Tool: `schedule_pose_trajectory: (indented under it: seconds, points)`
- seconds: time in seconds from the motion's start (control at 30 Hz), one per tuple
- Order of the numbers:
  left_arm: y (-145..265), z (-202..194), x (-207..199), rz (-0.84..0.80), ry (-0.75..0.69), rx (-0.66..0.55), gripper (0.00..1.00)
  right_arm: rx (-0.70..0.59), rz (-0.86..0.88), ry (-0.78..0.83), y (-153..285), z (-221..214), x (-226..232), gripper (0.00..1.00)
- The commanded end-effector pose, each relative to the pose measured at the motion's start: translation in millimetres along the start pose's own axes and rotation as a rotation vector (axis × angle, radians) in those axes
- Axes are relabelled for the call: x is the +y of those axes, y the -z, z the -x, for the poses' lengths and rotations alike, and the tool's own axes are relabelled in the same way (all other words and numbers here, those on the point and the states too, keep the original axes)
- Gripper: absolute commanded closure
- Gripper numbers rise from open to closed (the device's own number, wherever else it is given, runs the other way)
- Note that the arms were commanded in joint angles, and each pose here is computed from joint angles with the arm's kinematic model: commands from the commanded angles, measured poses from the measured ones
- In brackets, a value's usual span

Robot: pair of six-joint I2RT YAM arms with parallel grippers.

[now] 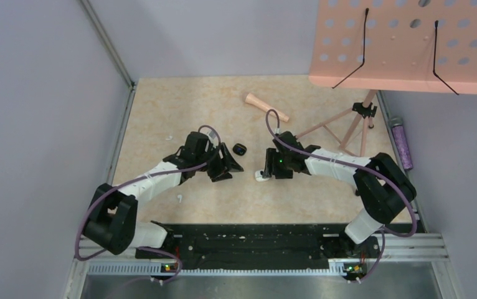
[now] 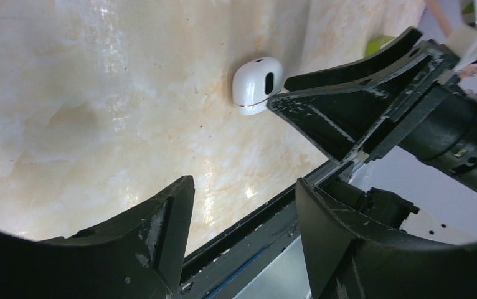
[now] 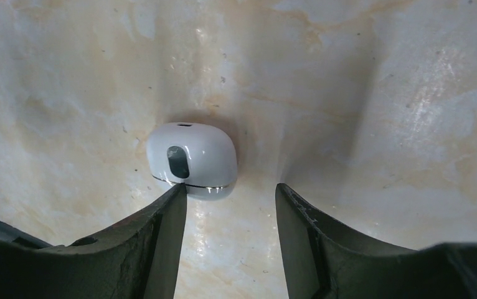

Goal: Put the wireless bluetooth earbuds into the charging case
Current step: Adjust the charging case at the center of the board, then pick up the charging case from the center of the board.

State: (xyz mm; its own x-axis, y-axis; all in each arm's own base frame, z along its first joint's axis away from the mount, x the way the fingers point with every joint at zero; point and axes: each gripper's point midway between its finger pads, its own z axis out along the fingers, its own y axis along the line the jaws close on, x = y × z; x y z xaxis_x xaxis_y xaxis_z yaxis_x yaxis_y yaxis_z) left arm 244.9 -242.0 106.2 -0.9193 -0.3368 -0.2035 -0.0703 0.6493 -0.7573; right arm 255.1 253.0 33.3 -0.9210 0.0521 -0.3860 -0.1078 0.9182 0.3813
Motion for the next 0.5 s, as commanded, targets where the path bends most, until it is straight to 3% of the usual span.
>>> schedule_pose_trajectory:
  seconds: [0.0, 0.23, 0.47]
  points:
    - [-7, -1, -11, -0.007, -0.056, 0.03, 0.34, -0.05, -0.071, 0.034, 11, 6, -10, 0.47]
    - [-27, -8, -22, 0.007, -0.128, 0.099, 0.32, -0.075, -0.142, 0.076, 25, 7, -27, 0.47]
    - [-49, -6, -17, 0.092, -0.211, 0.132, 0.3, -0.126, -0.05, -0.005, 45, 15, -9, 0.46]
